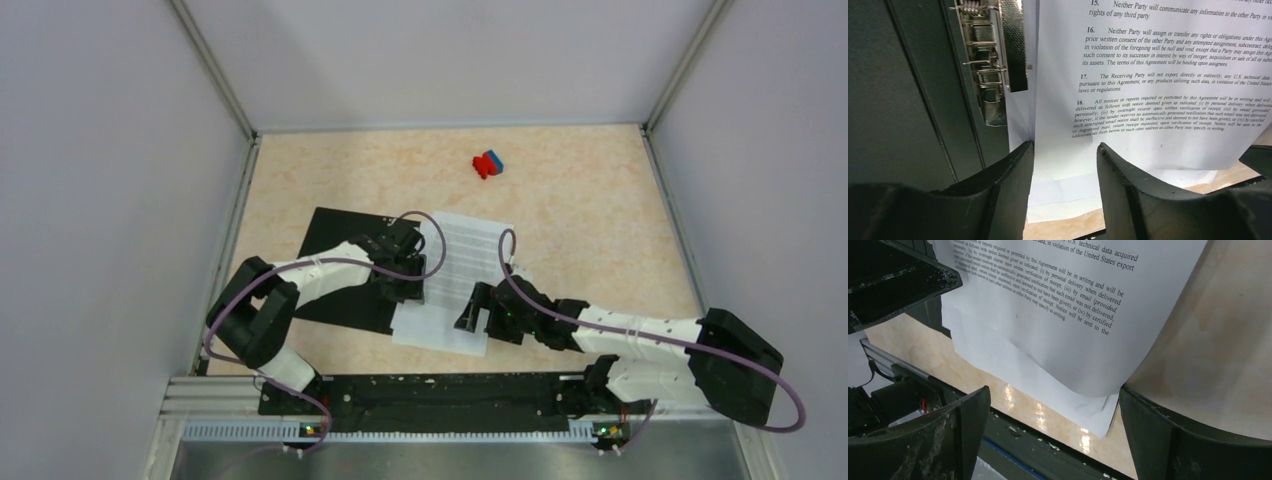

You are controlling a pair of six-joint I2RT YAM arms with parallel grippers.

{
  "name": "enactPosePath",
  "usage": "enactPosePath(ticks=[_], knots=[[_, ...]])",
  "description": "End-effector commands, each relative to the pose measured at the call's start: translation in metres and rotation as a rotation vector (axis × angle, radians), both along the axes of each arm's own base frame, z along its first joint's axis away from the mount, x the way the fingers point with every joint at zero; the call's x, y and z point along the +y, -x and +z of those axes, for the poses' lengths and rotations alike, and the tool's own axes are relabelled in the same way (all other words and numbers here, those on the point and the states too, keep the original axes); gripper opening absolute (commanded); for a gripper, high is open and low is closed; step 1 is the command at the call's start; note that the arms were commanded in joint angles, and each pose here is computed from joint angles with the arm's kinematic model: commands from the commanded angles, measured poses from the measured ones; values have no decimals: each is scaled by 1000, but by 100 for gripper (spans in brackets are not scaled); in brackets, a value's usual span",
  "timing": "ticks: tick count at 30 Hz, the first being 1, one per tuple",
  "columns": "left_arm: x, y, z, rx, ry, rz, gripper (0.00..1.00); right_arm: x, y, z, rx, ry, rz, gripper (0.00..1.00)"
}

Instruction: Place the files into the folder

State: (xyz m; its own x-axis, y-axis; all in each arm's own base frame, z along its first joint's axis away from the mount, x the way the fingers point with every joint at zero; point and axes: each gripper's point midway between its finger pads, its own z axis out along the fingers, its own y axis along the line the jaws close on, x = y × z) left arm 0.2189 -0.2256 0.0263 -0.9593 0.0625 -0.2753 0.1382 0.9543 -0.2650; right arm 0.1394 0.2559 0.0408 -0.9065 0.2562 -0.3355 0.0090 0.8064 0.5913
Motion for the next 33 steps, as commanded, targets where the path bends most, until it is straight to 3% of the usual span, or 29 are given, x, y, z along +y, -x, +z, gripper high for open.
enactPosePath(ticks=[1,5,9,15,20,28,33], knots=[[-11,1,10,-12,75,-19,54,10,1,5,7,-26,-16,99],[-2,2,19,-37,43,-18,54,-4,-6,16,-43,28,-40,99],[20,2,39,-97,-32,-9,57,-26,-38,52,-143,110,-65,99],[28,28,47,-76,31,10,56,-49,-146,95,-302,152,-147,99],[42,63,28,-12,64,41,54,-90,-210,81,-302,264,-263,99],[43,98,17,53,144,52,54,-88,-246,47,-234,284,-266,99],[37,108,11,78,176,52,71,-78,-230,19,-170,273,-280,99]])
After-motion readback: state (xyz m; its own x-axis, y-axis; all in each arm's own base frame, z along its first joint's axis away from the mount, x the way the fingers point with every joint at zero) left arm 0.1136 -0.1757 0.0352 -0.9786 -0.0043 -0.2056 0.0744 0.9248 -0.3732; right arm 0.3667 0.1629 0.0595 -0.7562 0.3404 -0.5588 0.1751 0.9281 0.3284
